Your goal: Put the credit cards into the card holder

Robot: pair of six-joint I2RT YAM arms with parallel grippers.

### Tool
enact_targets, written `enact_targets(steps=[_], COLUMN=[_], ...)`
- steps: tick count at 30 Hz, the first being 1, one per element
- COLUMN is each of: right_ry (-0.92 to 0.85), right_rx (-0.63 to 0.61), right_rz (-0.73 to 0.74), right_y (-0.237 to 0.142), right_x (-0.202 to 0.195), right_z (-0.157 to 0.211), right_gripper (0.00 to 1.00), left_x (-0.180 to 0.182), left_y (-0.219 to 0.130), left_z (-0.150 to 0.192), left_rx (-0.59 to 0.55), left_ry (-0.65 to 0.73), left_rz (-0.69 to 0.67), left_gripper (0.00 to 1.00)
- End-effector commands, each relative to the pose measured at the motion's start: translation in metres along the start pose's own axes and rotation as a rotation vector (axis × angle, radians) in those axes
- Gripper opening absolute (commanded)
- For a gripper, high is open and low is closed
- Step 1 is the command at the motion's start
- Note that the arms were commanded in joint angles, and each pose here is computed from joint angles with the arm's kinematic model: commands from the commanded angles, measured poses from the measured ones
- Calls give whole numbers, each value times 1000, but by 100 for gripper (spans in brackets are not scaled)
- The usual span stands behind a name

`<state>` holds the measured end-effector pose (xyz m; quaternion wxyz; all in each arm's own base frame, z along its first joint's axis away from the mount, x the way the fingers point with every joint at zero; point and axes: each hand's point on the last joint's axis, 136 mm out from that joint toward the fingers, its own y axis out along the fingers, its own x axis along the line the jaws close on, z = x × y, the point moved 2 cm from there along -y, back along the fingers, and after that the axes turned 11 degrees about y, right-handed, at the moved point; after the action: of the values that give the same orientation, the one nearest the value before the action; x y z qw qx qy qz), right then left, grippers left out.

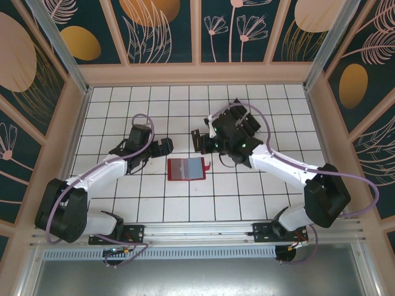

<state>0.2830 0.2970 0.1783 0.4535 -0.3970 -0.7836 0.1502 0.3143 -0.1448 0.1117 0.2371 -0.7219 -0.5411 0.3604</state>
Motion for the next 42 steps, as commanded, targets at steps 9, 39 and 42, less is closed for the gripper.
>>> enact_targets(steps=[9, 39, 42], right_ry=[299, 390, 395], right_rx=[4, 87, 88], right_rz=[-244, -117, -121], right_y=[23, 56, 56], right_x=[14, -58, -59], right_z=[48, 108, 109], right_gripper=[0, 0, 0], left_x=[15, -12, -6], left_y=[-2, 10, 13], left_z=[53, 67, 75], left_rx=[91, 139, 161], left_ry=[62, 192, 198], left_rz=[-146, -116, -155], left_gripper=[99, 98, 99])
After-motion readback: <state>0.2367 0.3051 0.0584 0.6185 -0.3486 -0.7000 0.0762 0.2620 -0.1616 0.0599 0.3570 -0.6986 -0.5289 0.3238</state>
